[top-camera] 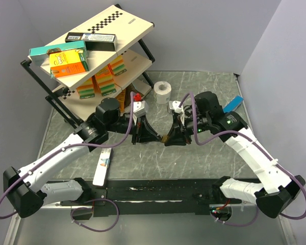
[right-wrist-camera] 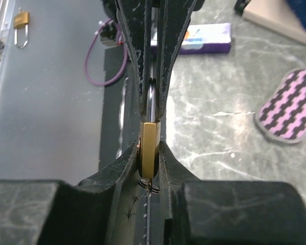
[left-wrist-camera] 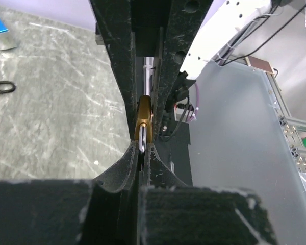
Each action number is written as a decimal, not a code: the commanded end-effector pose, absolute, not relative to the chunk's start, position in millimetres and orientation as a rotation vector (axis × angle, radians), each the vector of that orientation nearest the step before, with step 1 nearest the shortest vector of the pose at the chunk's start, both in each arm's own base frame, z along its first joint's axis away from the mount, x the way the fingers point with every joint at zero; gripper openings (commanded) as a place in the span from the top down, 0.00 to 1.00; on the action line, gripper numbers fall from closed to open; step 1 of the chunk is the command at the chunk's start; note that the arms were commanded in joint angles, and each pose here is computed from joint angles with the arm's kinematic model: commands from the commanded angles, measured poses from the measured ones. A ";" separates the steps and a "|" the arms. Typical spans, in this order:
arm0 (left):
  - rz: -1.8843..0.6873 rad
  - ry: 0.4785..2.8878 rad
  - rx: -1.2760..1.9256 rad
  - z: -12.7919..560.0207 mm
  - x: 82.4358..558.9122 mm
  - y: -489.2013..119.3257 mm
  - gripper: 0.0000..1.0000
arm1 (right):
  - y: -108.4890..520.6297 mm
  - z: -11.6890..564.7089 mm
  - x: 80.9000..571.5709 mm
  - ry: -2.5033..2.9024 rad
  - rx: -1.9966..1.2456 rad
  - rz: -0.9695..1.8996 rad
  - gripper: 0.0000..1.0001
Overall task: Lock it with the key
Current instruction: Lock the lock, then place the key at the center of the board.
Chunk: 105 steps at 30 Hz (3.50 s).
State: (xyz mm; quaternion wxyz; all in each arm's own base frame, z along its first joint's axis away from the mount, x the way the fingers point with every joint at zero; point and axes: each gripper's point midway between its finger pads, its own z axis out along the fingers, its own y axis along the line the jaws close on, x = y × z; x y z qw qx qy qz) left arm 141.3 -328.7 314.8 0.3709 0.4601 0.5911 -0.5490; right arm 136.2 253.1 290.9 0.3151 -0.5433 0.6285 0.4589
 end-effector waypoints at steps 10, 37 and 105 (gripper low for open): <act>-1.326 1.462 1.212 338.7 167.2 -301.2 0.99 | 235.6 297.9 165.0 1.559 -1.369 1.154 0.25; -1.379 1.470 1.245 326.8 161.5 -309.2 0.99 | 251.7 296.8 168.9 1.594 -1.361 1.300 0.63; -1.232 1.815 1.179 269.4 224.0 -323.3 0.99 | -123.8 33.2 277.0 2.722 -0.086 0.150 1.00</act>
